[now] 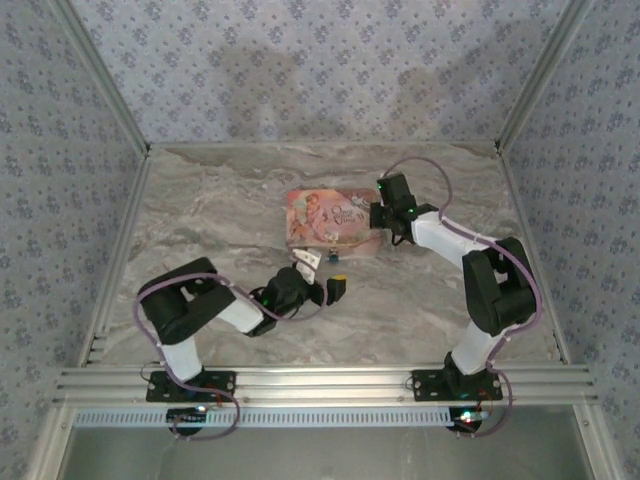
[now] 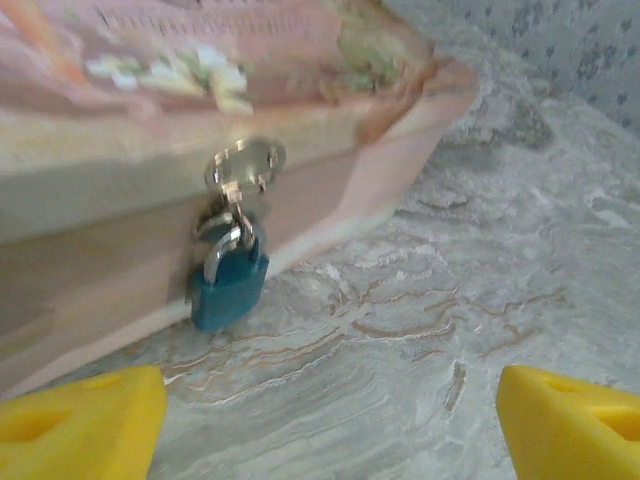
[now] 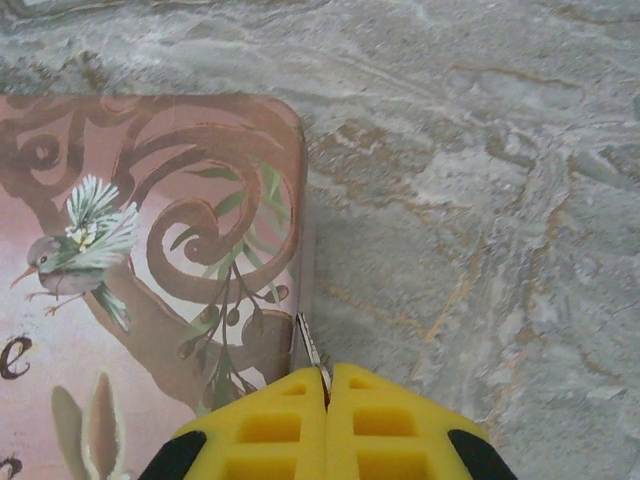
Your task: Unlock a padlock with a key
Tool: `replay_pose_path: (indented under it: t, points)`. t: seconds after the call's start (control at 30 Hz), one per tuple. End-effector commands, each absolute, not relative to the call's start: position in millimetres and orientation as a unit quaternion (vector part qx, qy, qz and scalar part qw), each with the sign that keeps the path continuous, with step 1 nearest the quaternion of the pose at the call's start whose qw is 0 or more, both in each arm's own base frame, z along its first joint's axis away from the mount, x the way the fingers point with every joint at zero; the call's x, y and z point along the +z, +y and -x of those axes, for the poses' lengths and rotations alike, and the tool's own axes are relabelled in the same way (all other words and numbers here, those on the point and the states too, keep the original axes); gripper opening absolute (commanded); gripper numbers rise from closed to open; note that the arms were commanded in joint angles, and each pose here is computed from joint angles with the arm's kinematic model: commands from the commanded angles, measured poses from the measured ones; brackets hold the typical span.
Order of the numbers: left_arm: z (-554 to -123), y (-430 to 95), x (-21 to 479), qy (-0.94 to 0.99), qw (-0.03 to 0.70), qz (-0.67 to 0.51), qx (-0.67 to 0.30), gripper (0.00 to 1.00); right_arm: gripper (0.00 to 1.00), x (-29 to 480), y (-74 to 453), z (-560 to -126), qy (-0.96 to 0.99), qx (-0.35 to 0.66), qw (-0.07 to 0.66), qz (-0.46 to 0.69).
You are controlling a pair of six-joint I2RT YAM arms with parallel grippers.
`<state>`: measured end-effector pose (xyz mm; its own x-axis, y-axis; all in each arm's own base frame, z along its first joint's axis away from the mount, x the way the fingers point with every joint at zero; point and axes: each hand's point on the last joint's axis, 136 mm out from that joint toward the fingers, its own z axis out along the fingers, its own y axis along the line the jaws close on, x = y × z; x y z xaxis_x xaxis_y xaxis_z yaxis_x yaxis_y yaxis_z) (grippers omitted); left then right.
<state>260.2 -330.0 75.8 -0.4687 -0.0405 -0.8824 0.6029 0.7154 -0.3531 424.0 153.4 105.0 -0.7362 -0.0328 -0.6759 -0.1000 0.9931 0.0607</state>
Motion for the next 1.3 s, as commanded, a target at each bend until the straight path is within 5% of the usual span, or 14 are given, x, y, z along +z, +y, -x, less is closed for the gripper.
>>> replay_pose_path:
  t: [0.0, 0.17, 0.5, 0.87, 1.27]
  points:
    - [-264, -313, 92, 0.787, 0.498, -0.146, -0.333, 0.88, 0.00, 98, 166, -397, 0.940, 0.055, 0.332, 0.055]
    - [-270, -295, 90, 0.819, 0.456, -0.108, -0.332, 0.98, 0.00, 112, 150, -397, 0.941, 0.012, 0.336, 0.036]
    - [-275, -292, 90, 0.837, 0.384, -0.070, -0.384, 0.98, 0.00, 162, 159, -465, 0.933, 0.000, 0.357, 0.050]
    - [-288, -310, 82, 0.842, 0.358, -0.066, -0.399, 0.98, 0.00, 141, 195, -522, 0.940, 0.010, 0.330, 0.084]
    - [-292, -335, 78, 0.836, 0.361, -0.099, -0.401, 0.98, 0.00, 91, 224, -516, 0.950, 0.013, 0.282, 0.138]
